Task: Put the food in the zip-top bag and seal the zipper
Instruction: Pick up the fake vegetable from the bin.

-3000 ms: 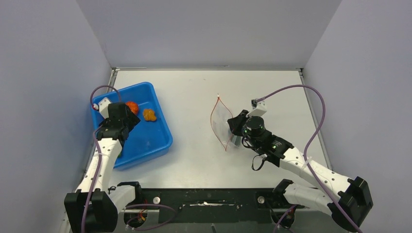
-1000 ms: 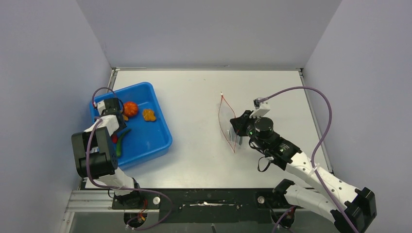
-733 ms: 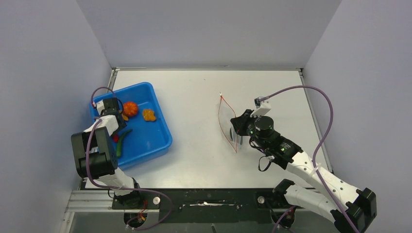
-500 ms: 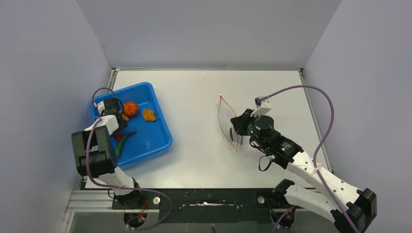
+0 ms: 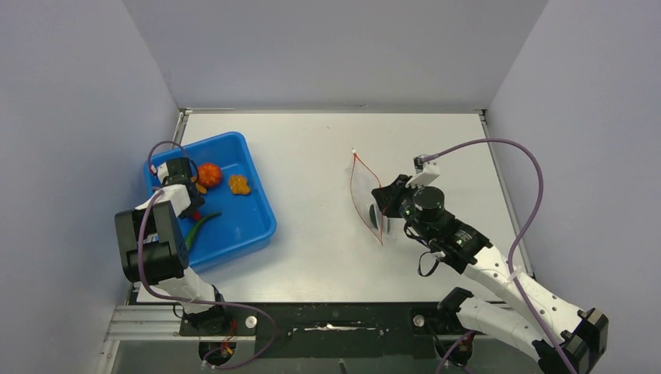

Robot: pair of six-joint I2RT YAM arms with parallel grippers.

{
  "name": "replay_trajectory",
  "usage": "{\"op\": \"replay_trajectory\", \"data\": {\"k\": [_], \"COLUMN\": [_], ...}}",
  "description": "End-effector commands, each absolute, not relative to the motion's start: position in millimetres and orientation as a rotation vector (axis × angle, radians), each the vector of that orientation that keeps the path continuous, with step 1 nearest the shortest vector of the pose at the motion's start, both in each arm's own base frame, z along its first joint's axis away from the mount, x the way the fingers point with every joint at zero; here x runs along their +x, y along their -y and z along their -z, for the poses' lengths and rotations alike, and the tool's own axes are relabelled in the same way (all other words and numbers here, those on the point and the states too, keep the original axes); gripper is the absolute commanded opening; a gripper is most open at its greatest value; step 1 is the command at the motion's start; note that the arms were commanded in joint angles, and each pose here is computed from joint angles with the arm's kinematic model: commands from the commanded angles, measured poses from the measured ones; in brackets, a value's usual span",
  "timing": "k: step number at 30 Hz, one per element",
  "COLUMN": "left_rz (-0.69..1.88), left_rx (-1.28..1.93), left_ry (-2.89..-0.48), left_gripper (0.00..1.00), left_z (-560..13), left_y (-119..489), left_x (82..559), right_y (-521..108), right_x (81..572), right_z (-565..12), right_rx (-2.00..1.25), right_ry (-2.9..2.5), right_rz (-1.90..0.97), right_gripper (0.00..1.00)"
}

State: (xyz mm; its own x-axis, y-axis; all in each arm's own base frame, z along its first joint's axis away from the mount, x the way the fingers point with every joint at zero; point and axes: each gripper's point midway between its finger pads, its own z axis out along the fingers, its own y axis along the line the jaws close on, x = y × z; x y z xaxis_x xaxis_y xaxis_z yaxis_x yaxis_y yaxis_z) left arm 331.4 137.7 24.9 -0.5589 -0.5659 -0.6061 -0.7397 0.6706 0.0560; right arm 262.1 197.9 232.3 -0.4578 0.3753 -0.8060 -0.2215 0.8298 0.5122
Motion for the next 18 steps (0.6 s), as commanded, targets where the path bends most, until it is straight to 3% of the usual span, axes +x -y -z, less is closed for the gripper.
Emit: {"op": "replay_trajectory", "data": {"k": [1, 10, 18], "left_rz": [-0.382, -0.351, -0.261], "left_rx": [-1.002, -0.997, -1.012], "left_ry": [-2.271, -2.096, -1.974], "left_gripper": [0.27, 0.14, 0.14], "left_z": [-47, -91, -124], "left_y": [-137, -141, -133], "left_x": [341, 347, 343], "right_y": [-198, -194, -186], "right_x": [264, 262, 258], "right_z": [-253, -256, -256], "right_rx": [0.123, 0.117, 0.113], "right_ry": [-1.86, -1.855, -1.855], "right_rz": [-0.718, -0.702, -0.673], "right_gripper": [0.0, 0.0, 0.0]}}
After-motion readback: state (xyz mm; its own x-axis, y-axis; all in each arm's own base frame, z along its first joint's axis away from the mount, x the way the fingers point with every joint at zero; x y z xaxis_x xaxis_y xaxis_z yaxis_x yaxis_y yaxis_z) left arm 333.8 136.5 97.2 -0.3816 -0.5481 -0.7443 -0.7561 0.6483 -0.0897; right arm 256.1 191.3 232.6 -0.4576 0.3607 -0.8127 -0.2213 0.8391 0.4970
